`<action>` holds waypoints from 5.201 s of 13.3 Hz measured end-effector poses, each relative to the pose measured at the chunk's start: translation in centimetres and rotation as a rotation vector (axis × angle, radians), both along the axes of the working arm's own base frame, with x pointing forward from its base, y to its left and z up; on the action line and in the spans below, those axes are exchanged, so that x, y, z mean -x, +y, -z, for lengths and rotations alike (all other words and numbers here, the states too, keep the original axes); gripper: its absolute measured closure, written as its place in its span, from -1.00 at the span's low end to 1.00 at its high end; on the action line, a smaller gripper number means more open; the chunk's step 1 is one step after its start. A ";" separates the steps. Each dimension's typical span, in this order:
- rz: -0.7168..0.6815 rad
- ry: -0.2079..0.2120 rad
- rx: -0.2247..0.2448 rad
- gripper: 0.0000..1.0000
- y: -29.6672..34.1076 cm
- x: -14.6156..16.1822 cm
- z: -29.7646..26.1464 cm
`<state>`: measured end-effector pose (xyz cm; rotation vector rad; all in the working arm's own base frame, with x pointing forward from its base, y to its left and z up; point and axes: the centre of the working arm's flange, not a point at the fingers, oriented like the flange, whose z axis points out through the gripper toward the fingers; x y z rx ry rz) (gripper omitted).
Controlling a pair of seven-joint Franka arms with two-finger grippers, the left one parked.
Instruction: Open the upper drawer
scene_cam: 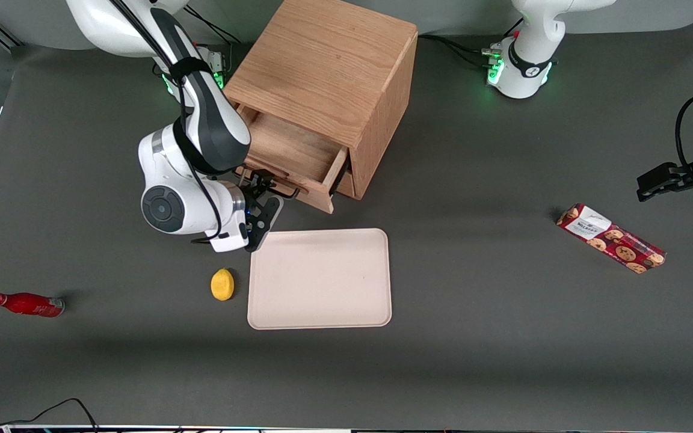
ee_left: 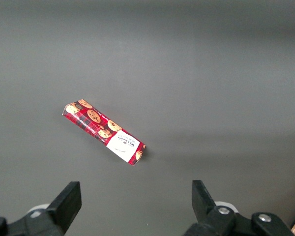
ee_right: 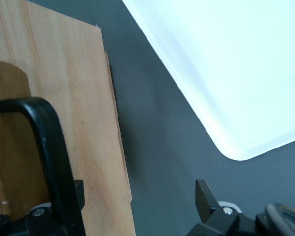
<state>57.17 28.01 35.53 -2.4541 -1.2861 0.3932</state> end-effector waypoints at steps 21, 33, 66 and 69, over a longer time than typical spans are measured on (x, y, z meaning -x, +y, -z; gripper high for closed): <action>-0.020 -0.068 -0.061 -1.00 -5.4 -6.1 0.6; -0.021 -0.094 -0.094 -1.00 -5.7 -8.7 0.4; 0.409 -0.147 0.108 -1.00 -10.8 -5.9 -20.5; 0.548 -0.182 0.217 -1.00 -12.8 -5.1 -22.5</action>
